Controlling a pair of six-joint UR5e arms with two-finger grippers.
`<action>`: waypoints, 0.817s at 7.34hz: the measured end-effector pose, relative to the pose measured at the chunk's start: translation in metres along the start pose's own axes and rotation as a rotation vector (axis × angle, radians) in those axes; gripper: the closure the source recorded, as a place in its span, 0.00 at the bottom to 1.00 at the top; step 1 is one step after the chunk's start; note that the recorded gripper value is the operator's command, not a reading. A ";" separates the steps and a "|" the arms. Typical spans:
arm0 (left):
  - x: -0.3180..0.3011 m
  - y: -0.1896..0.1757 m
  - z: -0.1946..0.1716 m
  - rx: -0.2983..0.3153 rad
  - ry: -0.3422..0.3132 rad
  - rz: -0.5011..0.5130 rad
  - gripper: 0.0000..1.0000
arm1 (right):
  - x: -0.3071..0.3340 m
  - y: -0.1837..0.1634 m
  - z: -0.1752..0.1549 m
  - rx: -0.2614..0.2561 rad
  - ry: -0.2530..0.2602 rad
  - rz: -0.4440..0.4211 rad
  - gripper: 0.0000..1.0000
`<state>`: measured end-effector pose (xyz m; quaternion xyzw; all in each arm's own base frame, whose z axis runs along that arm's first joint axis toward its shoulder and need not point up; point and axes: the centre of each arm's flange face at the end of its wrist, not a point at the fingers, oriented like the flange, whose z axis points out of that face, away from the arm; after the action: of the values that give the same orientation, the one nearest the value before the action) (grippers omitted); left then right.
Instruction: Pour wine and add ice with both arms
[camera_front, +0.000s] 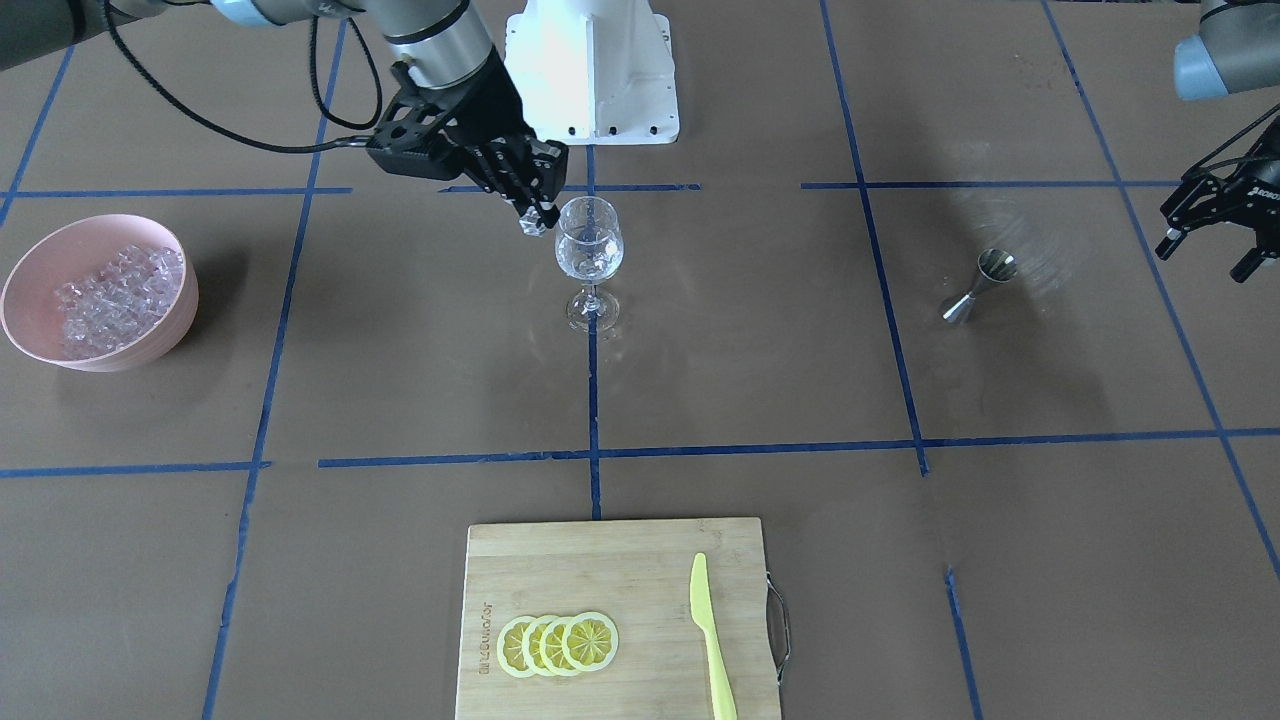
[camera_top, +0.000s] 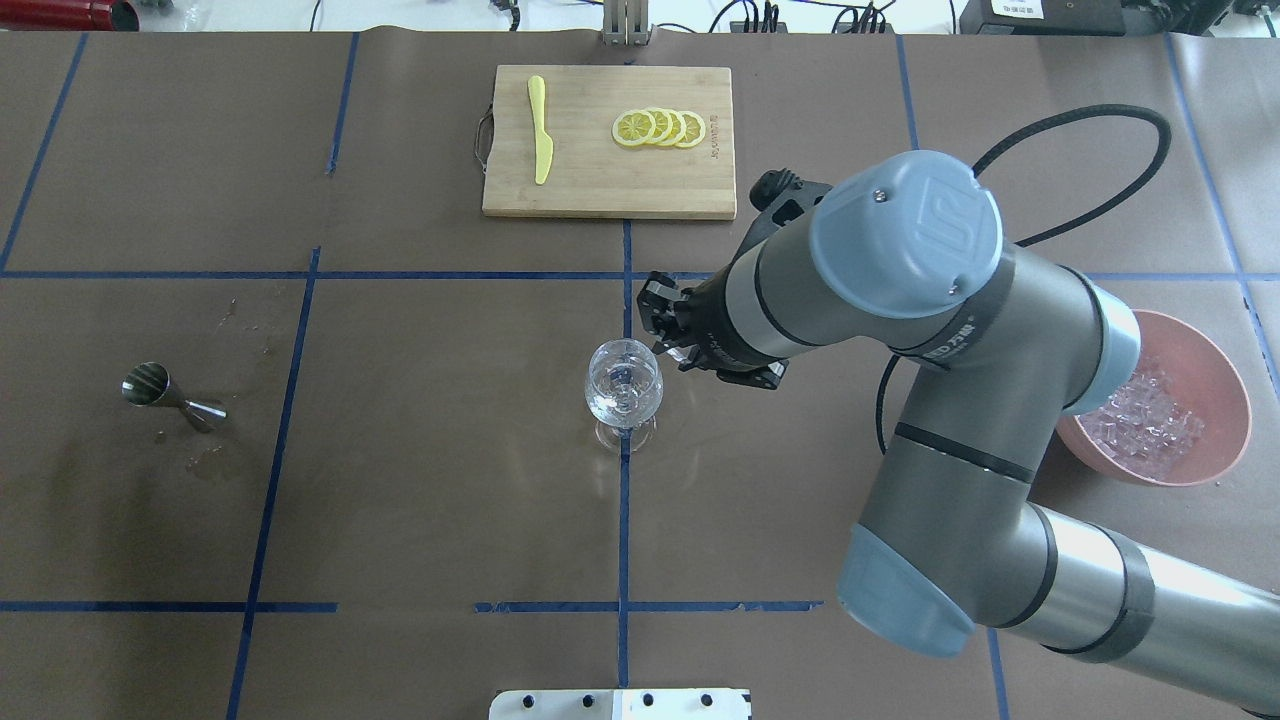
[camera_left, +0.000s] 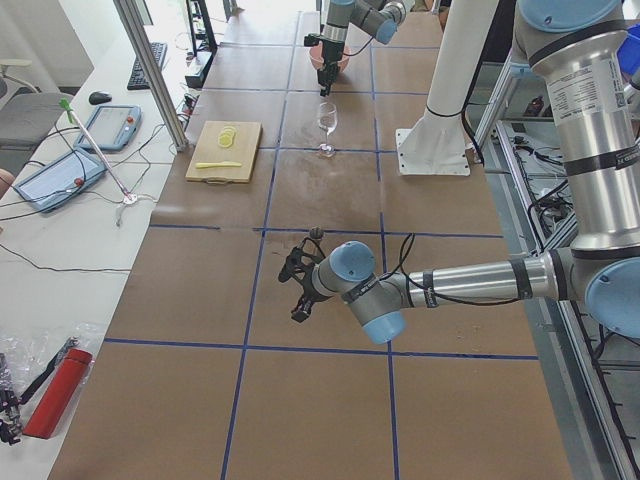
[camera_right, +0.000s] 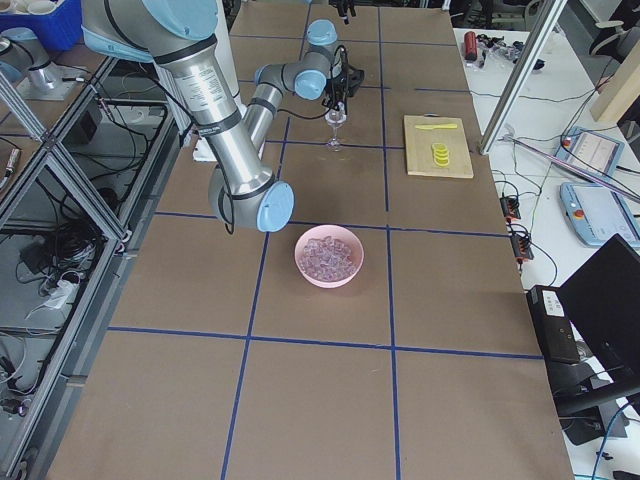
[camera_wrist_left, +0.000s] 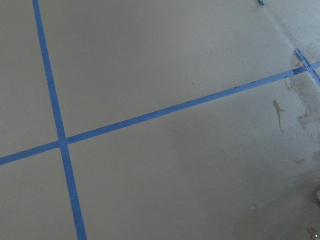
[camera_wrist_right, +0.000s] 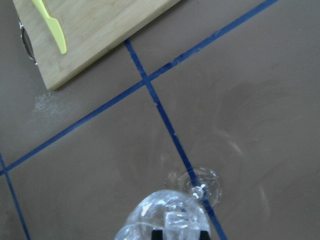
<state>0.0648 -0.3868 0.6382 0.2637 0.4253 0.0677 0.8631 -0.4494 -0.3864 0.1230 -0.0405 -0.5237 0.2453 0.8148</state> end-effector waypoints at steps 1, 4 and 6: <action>0.000 0.000 0.000 0.000 0.000 0.000 0.00 | -0.010 0.008 0.001 -0.002 -0.006 0.006 1.00; 0.000 0.000 0.000 0.000 0.000 -0.036 0.00 | -0.016 0.016 0.002 -0.010 -0.013 0.005 0.28; 0.000 0.000 -0.001 0.001 0.000 -0.053 0.00 | -0.016 0.017 0.003 -0.011 -0.014 0.004 0.27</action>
<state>0.0645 -0.3863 0.6377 0.2528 0.4324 0.0443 0.8644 -0.4631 -0.3793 0.1049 -0.0443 -0.5307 0.2444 0.8104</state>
